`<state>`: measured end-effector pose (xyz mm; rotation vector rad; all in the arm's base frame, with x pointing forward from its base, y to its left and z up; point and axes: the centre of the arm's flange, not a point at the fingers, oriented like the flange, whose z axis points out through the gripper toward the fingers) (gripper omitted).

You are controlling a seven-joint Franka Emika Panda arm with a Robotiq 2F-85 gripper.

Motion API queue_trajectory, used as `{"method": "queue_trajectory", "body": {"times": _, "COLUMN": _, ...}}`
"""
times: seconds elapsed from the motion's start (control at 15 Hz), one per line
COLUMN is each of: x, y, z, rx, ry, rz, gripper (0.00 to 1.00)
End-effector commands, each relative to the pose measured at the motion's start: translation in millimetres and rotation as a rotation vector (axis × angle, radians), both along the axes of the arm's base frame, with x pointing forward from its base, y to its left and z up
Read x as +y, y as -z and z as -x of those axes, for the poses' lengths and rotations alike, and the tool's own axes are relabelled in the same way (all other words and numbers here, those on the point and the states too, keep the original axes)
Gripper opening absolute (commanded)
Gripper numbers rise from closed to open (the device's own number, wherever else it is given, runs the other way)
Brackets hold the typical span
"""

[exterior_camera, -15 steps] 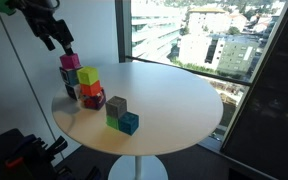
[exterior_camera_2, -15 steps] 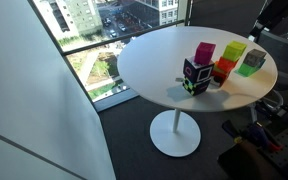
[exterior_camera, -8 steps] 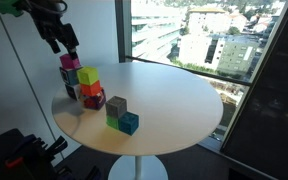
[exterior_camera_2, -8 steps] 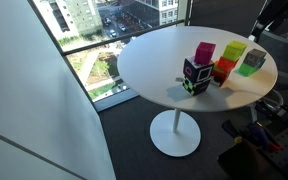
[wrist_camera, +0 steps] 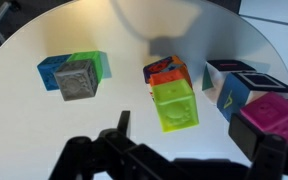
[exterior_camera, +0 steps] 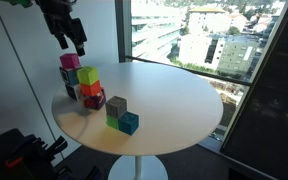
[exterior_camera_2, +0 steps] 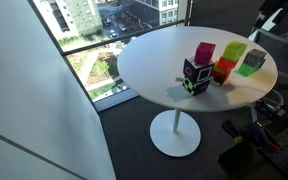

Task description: Remove the gray block from the green block top and put it on the table behind the green block

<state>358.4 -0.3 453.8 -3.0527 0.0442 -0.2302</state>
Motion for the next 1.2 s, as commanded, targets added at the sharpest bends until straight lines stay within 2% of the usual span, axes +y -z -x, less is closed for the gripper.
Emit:
{"method": "queue_trajectory", "body": {"times": 0.0, "x": -11.9, "y": -18.8, "z": -21.5, "rx": 0.036, "ry": 0.015, "rz": 0.003, "gripper": 1.00}}
{"method": "queue_trajectory", "body": {"times": 0.4, "x": -22.7, "y": -39.2, "z": -38.4, "rx": 0.110, "ry": 0.025, "rz": -0.002, "gripper": 1.00}}
{"method": "queue_trajectory", "body": {"times": 0.67, "x": -32.4, "y": -46.2, "z": -42.8, "rx": 0.163, "ry": 0.016, "rz": 0.023, "gripper": 1.00}}
{"method": "queue_trajectory", "body": {"times": 1.13, "x": -51.2, "y": -32.9, "z": -38.5, "rx": 0.190, "ry": -0.014, "rz": 0.057, "gripper": 1.00}}
